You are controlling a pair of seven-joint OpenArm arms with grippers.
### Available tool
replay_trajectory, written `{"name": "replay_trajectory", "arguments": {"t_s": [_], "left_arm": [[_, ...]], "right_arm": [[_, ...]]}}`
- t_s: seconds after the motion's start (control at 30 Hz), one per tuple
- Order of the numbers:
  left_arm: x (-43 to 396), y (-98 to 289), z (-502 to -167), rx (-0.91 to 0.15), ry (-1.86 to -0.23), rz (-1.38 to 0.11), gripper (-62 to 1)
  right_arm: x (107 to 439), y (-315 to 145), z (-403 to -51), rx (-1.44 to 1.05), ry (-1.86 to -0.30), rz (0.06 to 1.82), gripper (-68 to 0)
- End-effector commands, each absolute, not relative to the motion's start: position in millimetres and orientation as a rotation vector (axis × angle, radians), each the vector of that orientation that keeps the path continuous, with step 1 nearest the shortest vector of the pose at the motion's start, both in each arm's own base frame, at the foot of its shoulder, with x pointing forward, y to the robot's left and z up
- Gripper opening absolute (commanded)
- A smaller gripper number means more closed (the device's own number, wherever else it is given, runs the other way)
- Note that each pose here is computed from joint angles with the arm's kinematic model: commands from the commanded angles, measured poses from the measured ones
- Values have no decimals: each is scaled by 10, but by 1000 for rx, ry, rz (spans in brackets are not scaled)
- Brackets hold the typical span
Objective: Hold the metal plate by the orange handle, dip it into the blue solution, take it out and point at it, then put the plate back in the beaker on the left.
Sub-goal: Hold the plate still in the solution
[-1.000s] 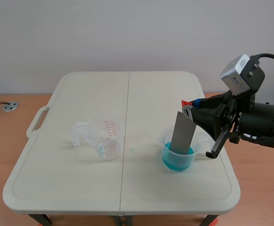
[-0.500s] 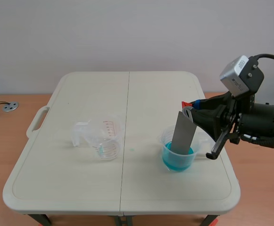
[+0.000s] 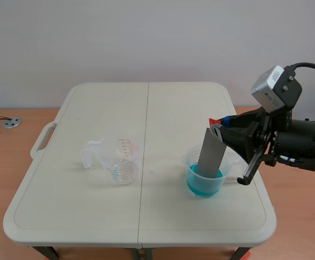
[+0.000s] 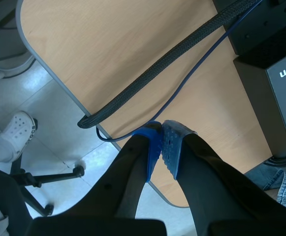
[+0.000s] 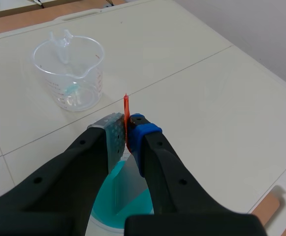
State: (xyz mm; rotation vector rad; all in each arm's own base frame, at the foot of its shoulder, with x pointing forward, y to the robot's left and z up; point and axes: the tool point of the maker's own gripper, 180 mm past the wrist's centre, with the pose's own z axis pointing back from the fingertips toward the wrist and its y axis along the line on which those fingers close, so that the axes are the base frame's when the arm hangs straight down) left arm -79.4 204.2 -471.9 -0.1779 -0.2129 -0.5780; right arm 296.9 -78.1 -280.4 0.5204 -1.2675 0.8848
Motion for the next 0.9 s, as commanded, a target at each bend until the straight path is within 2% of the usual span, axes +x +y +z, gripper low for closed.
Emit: {"name": "replay_trajectory", "arguments": {"t_s": [0.0, 0.87], "left_arm": [[-800, 2034, -4693, -185, -217, -581, -594], [-790, 2034, -4694, -184, -219, -581, -594]], "right_arm": [[2990, -787, -2770, 518, -1273, 897, -663], [2986, -788, -2781, 508, -1271, 913, -663]]}}
